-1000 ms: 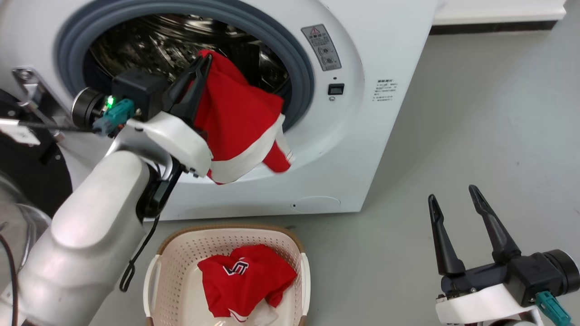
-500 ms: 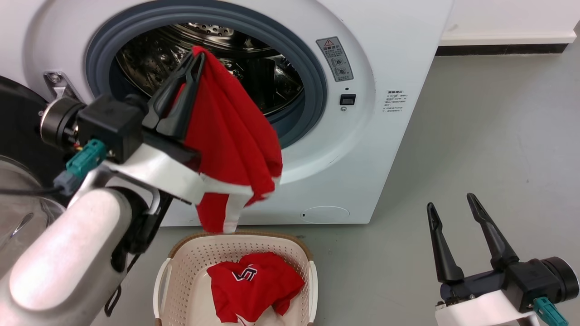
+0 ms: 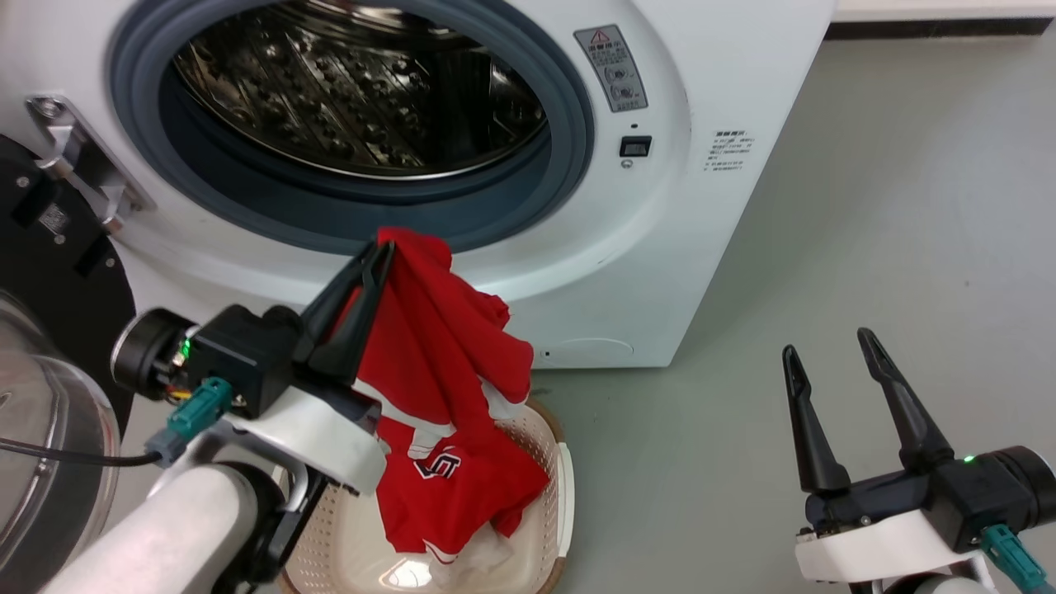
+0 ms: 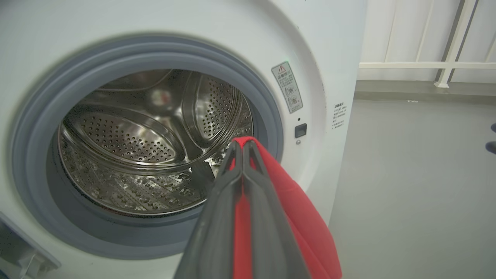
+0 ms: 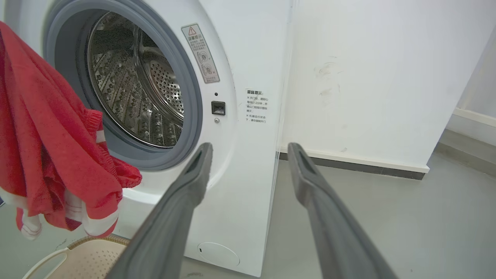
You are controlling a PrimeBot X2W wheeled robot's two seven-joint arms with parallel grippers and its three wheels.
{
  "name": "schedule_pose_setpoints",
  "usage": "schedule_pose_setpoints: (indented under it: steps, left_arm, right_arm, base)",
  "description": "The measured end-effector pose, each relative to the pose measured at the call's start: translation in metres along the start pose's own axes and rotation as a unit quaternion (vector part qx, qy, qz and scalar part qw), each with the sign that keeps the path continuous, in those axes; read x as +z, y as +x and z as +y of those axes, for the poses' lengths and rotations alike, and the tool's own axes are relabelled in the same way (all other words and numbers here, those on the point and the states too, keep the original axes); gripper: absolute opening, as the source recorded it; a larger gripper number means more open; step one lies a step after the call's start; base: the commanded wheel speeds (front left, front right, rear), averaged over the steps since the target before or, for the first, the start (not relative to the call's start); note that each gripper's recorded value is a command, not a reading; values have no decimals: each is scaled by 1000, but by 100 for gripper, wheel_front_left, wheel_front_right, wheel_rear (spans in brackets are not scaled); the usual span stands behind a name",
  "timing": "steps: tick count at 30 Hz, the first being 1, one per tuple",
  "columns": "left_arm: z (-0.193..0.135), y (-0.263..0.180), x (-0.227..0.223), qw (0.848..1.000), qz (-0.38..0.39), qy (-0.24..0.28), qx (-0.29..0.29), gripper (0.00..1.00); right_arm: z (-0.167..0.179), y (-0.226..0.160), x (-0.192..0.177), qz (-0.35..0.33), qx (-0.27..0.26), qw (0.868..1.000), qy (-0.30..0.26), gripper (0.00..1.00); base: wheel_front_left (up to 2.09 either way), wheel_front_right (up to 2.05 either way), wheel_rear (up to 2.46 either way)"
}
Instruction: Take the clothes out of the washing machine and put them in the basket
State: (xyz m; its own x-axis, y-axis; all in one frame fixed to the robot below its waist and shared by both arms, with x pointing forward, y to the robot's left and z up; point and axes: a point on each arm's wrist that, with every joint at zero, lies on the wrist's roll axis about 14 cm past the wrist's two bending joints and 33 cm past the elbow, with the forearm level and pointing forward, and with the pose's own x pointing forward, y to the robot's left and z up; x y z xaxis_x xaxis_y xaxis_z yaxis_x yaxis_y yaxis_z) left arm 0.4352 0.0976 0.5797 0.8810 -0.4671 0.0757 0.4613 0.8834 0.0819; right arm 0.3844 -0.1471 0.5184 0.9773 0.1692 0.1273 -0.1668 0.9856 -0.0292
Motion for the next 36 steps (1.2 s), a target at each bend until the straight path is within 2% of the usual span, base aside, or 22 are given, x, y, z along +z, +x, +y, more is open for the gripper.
schedule_pose_setpoints:
  steps: [4, 5, 9, 14, 15, 16, 18, 25, 26, 27, 29, 30, 31, 32, 36]
  left_arm:
    - [-3, -3, -48, 998, 61, -26, 0, 0]
    - [-5, -7, -90, 993, 115, -41, -1, 0]
    - [-14, -12, -147, 980, 183, -75, -10, 0]
    - [-33, -24, -223, 954, 280, -100, -37, 0]
    - [-33, -24, -223, 954, 280, -100, -37, 0]
    - [-38, -28, -252, 941, 318, -110, -44, 0]
    - [-41, -36, -282, 926, 357, -111, -51, 0]
    - [-54, -54, -363, 877, 460, -105, -89, 0]
    - [-56, -56, -373, 871, 472, -103, -95, 0]
    - [-56, -56, -373, 871, 472, -103, -95, 0]
    - [-59, -62, -390, 855, 498, -101, -103, 0]
    - [-62, -72, -408, 835, 530, -95, -111, 0]
    - [-63, -77, -415, 826, 544, -90, -114, 0]
    - [-63, -77, -415, 826, 544, -90, -114, 0]
    - [-66, -85, -436, 803, 578, -81, -125, 0]
  right_arm:
    - [-5, 8, -9, 9, -4, 1000, -1, 100]
    - [-9, 16, -14, 12, -8, 1000, -2, 100]
    - [-16, 25, -27, 24, -15, 1000, -5, 100]
    - [-24, 36, -47, 44, -22, 999, -6, 100]
    - [-24, 36, -47, 44, -22, 999, -6, 100]
    - [-27, 42, -55, 50, -24, 998, -6, 100]
    - [-30, 47, -64, 57, -27, 998, -5, 100]
    - [-45, 58, -96, 83, -41, 996, -8, 100]
    - [-47, 59, -100, 86, -43, 995, -9, 100]
    - [-47, 59, -100, 86, -43, 995, -9, 100]
    - [-51, 60, -109, 96, -47, 994, -11, 100]
    - [-53, 60, -118, 105, -49, 993, -11, 100]
    - [-53, 60, -123, 110, -50, 993, -11, 100]
    - [-53, 60, -123, 110, -50, 993, -11, 100]
    - [-58, 60, -135, 123, -54, 991, -14, 100]
  base:
    - [0, 0, 0]
    - [0, 0, 0]
    - [0, 0, 0]
    - [0, 0, 0]
    - [0, 0, 0]
    - [0, 0, 0]
    - [0, 0, 0]
    - [0, 0, 0]
    - [0, 0, 0]
    - [0, 0, 0]
    - [0, 0, 0]
    - [0, 0, 0]
    - [0, 0, 0]
    - [0, 0, 0]
    - [0, 0, 0]
